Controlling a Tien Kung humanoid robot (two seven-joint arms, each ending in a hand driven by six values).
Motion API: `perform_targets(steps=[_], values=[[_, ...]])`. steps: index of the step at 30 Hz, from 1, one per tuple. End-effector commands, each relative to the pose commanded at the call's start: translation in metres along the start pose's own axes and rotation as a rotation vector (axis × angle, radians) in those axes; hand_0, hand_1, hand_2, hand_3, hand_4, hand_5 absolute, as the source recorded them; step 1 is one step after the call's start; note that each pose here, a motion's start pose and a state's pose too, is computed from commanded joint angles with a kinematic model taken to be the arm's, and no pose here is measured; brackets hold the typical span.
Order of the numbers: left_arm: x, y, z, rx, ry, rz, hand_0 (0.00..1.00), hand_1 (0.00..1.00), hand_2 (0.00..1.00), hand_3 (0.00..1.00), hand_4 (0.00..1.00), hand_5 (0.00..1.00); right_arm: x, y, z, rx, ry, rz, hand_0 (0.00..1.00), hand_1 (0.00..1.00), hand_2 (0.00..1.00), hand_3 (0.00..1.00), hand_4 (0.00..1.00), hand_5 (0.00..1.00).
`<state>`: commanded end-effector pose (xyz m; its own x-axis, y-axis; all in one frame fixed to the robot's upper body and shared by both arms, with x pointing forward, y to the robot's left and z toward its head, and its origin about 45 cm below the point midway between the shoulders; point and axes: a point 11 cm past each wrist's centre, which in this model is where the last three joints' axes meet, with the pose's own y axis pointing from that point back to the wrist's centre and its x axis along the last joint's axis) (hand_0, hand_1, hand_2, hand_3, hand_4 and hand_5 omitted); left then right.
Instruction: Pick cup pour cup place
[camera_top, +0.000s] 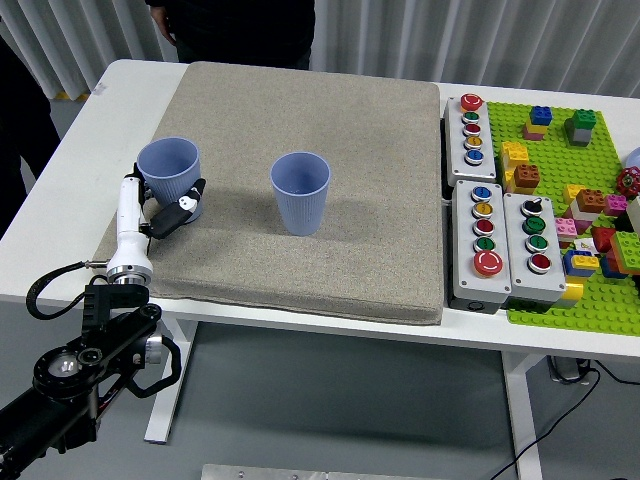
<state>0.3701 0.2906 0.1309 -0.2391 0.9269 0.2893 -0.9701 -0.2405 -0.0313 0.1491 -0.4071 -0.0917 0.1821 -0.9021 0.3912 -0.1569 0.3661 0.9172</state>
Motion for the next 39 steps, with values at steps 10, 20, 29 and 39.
perform_targets(steps=[10,20,29,39], values=[[-0.002,0.004,-0.004,0.002,-0.001,-0.034,0.689,0.702,0.774,0.848,0.858,0.387,0.000,0.000,0.000,0.000,0.001,-0.001,0.674,0.641,0.571,0.577,0.002,0.126],[-0.004,0.008,-0.001,-0.013,-0.012,-0.060,0.797,0.798,0.934,0.998,0.907,0.425,-0.002,-0.001,0.005,-0.008,0.008,-0.004,0.674,0.641,0.571,0.577,0.002,0.126],[-0.005,0.010,-0.001,-0.018,-0.025,-0.073,0.798,0.803,0.936,0.998,0.936,0.458,-0.002,-0.001,0.005,-0.010,0.009,-0.005,0.674,0.641,0.571,0.577,0.002,0.126],[-0.004,0.015,0.002,-0.032,-0.044,-0.095,0.830,0.847,0.977,0.998,0.955,0.457,-0.001,-0.001,0.004,-0.007,0.008,-0.003,0.674,0.641,0.570,0.576,0.002,0.124]])
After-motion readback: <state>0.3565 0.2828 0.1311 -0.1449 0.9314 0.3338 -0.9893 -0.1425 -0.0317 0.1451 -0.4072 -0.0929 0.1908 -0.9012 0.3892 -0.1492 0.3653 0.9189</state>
